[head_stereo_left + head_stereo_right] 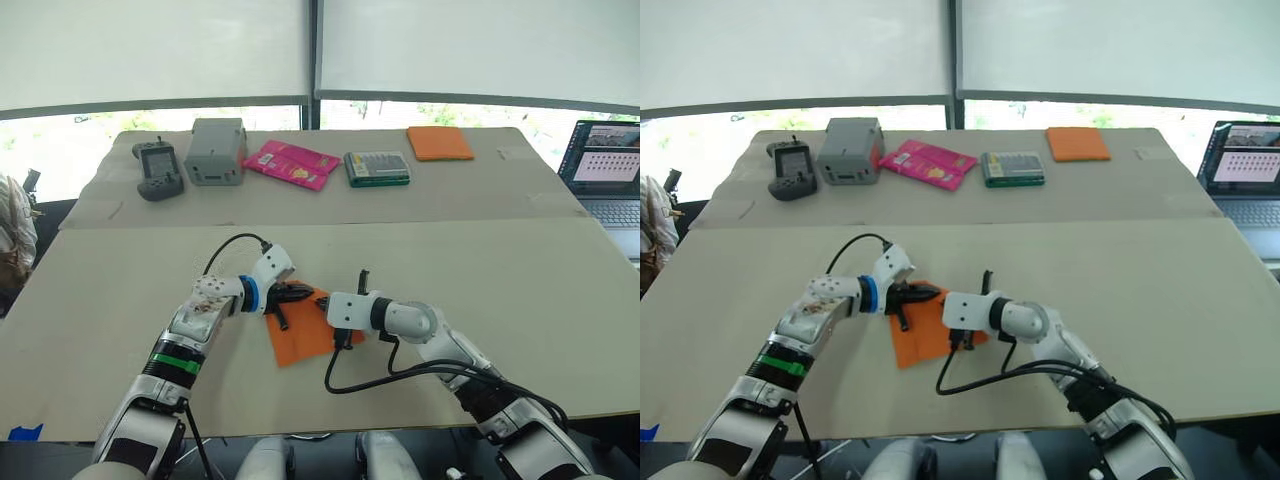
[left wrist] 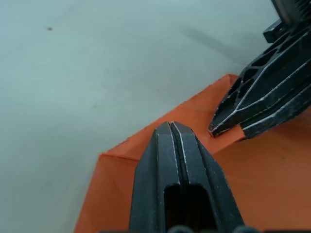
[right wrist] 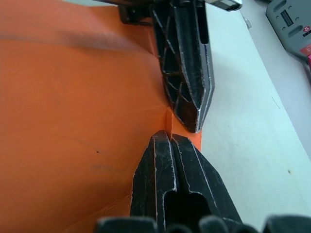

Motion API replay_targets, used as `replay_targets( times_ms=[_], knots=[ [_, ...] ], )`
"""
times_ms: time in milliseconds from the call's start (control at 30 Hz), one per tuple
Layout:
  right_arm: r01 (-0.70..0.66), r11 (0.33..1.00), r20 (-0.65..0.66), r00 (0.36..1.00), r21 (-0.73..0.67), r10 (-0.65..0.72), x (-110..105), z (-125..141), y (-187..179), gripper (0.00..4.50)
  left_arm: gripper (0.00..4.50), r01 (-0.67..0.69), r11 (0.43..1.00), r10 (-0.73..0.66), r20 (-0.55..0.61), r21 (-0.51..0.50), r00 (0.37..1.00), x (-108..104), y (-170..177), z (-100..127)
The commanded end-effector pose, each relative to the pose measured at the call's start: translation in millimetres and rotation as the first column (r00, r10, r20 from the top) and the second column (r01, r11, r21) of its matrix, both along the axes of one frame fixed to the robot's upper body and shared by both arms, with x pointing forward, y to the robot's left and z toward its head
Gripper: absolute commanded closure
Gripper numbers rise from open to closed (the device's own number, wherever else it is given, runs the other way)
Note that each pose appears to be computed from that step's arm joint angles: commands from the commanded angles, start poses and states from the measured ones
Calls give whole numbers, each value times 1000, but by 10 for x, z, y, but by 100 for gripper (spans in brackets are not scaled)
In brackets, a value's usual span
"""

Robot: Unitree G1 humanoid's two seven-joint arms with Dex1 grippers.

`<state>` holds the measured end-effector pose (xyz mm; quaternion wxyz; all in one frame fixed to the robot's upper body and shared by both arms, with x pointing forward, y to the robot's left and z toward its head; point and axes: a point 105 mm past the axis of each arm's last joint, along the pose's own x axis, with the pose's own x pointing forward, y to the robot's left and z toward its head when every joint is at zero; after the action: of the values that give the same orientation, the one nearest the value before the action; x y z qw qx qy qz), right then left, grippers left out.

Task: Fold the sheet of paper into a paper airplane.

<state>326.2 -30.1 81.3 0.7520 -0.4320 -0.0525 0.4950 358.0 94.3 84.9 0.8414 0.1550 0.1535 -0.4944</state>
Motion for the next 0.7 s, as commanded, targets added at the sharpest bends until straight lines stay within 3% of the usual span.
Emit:
replay_targets(
  times_ms=[33,100,267,400,533,700],
  knots=[
    [27,1000,-14,1000,-2,-27,10,-34,-77,449,450,-16,998,16,3,53,1000,22,-22,-96],
    [40,999,-14,999,30,-40,13,16,-88,449,450,-19,998,19,0,66,1000,20,-30,-138],
    [15,999,-8,1000,36,-15,-47,167,-158,283,450,-21,996,22,-6,84,1000,7,-10,-192],
    [59,983,25,998,174,-64,90,663,-162,152,450,-26,996,27,-8,82,1000,0,7,-207],
    [92,978,-59,995,185,-83,154,640,-146,152,450,-24,997,24,-10,73,1000,-10,-18,-209],
    [193,972,-155,973,136,-172,274,380,-157,312,450,-35,997,35,-4,74,999,-32,9,-205]
  ],
)
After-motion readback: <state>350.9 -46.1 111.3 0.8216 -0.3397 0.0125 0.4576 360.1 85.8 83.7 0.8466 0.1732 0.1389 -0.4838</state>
